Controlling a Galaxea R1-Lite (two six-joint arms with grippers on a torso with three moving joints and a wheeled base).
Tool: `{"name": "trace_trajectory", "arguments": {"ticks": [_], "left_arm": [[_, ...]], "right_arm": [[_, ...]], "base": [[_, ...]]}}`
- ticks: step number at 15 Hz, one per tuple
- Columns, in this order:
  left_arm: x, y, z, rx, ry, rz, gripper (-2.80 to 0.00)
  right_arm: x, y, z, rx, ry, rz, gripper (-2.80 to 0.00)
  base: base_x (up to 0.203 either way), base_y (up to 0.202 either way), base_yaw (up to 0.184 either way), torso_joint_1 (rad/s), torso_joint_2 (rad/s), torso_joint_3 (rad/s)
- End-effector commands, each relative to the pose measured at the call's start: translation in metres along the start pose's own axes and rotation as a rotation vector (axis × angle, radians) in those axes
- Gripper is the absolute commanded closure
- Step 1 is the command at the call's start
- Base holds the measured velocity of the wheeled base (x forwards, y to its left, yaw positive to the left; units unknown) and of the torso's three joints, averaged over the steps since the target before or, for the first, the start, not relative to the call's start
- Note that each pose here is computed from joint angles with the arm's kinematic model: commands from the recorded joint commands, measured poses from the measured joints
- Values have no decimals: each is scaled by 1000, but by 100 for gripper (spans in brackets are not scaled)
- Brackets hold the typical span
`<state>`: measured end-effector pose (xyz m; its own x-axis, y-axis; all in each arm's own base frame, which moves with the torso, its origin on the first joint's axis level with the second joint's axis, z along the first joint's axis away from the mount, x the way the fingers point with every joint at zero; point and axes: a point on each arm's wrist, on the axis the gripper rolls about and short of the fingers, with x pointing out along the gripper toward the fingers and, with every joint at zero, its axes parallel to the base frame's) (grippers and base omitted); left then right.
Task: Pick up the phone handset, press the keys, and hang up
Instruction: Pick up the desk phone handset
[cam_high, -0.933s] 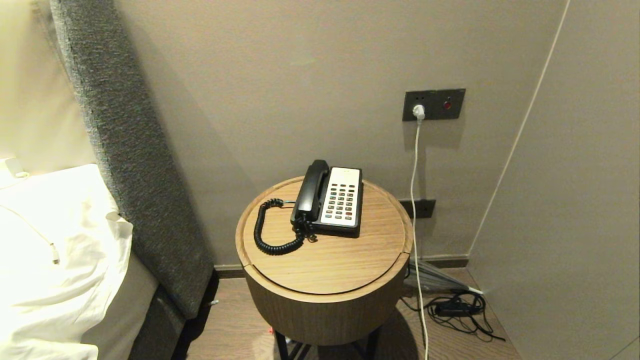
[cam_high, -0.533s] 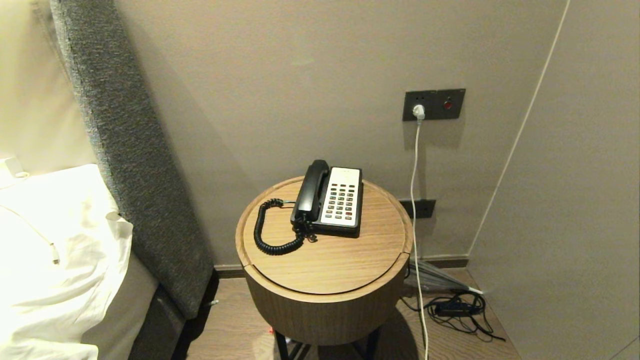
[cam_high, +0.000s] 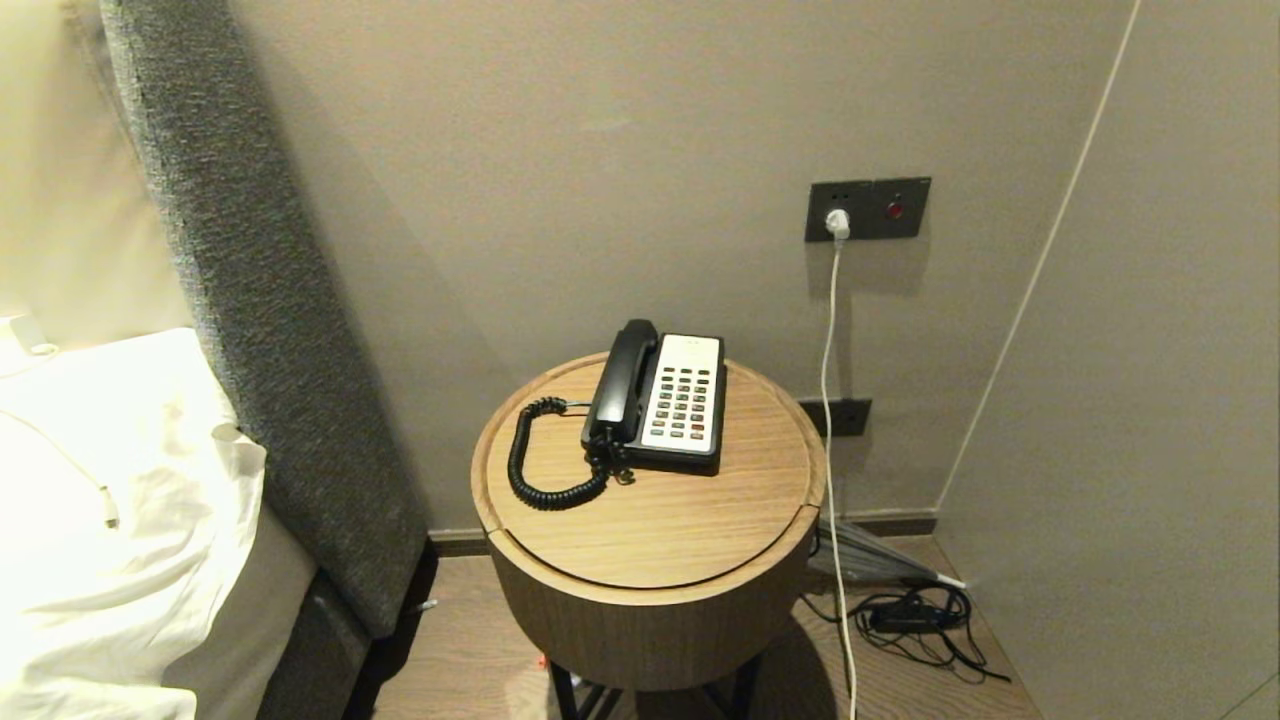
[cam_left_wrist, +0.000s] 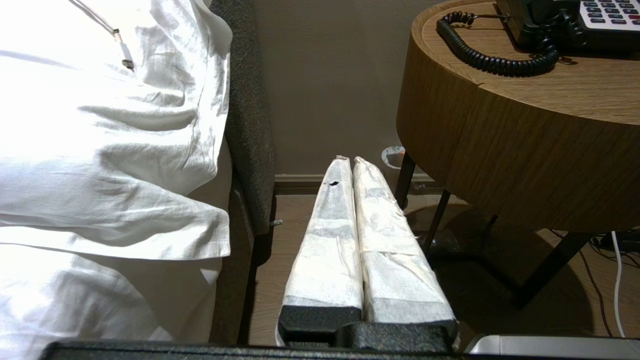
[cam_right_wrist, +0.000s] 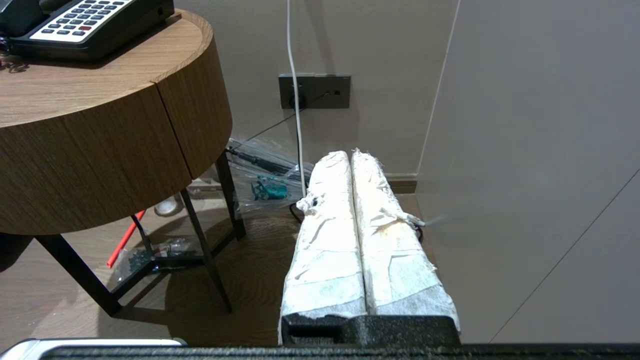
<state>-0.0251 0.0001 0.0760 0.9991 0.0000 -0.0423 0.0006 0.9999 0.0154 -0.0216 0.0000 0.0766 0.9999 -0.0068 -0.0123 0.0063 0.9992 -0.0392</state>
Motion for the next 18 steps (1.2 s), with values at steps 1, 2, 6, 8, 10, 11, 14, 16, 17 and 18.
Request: {"name": "trace_trajectory", "arguments": {"ticks": [1, 2, 6, 8, 10, 11, 14, 16, 17, 18], "left_arm": [[0, 0, 0, -5, 3, 0, 0], [0, 0, 0, -6, 2, 0, 0], [0, 0, 0, -24, 2, 0, 0], [0, 0, 0, -29, 2, 0, 0], [0, 0, 0, -29, 2, 2, 0], [0, 0, 0, -28, 2, 0, 0], [0, 0, 0, -28, 2, 2, 0], [0, 0, 0, -28, 2, 1, 0], [0, 0, 0, -28, 2, 2, 0], [0, 0, 0, -28, 2, 2, 0]], "right_arm": [[0, 0, 0, -1, 1, 0, 0], [0, 0, 0, -1, 1, 1, 0], [0, 0, 0, -1, 0, -1, 0], [0, 0, 0, -1, 0, 1, 0], [0, 0, 0, -1, 0, 0, 0], [0, 0, 0, -1, 1, 1, 0], [0, 0, 0, -1, 1, -1, 0], [0, 0, 0, -1, 0, 0, 0], [0, 0, 0, -1, 0, 1, 0], [0, 0, 0, -1, 0, -1, 0]], "base": [[0, 0, 0, 2, 4, -27], [0, 0, 0, -1, 4, -95], [0, 0, 0, 2, 1, -180], [0, 0, 0, 0, 5, -205], [0, 0, 0, 4, 7, -197], [0, 0, 0, 6, 2, -203], [0, 0, 0, 1, 2, -197], [0, 0, 0, 1, 2, -198], [0, 0, 0, 2, 2, -199], [0, 0, 0, 2, 5, -195]]}}
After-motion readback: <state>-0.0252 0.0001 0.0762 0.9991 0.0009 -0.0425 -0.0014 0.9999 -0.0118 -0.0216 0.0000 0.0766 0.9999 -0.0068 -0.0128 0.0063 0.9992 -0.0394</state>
